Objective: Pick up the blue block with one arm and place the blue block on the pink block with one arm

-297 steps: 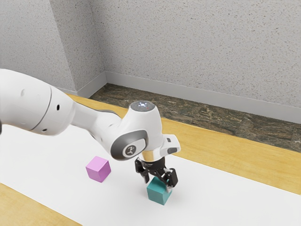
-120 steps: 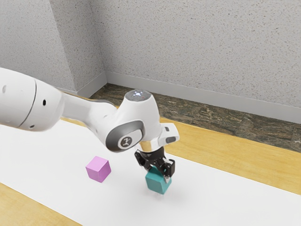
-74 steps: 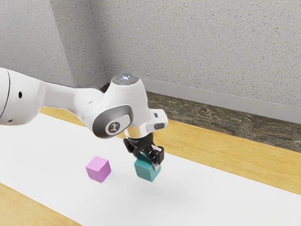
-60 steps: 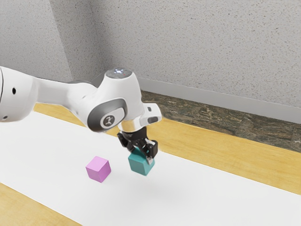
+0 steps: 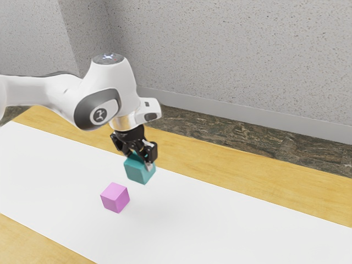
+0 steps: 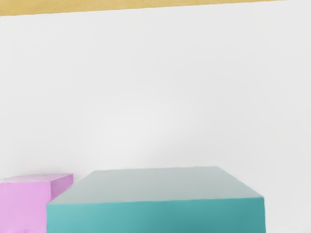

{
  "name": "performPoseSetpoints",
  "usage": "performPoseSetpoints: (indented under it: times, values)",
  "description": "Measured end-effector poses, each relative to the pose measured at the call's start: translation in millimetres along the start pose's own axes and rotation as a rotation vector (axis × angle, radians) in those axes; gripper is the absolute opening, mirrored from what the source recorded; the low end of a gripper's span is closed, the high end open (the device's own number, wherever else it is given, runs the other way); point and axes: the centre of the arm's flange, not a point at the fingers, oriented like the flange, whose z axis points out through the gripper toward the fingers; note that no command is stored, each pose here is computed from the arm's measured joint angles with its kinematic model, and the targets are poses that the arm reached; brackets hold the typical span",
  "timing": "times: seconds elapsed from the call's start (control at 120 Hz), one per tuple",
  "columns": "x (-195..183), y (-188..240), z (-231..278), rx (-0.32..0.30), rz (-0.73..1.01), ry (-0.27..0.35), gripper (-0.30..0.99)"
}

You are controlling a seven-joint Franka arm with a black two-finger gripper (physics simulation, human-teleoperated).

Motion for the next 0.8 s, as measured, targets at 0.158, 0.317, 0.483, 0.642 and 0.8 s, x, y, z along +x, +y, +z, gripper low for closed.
performPoseSetpoints:
  times: [0.158,0.317,0.483,0.642,0.8]
  values:
    - [-2,-33,-6,0.017,-0.018,-0.028,0.36]
    - [-5,-45,-15,0.024,0.016,-0.037,0.36]
    - [-9,-58,-22,0.025,0.058,-0.043,0.36]
    - [-10,-72,-21,0.023,0.090,-0.054,0.36]
    - [-11,-85,-20,0.019,0.114,-0.061,0.36]
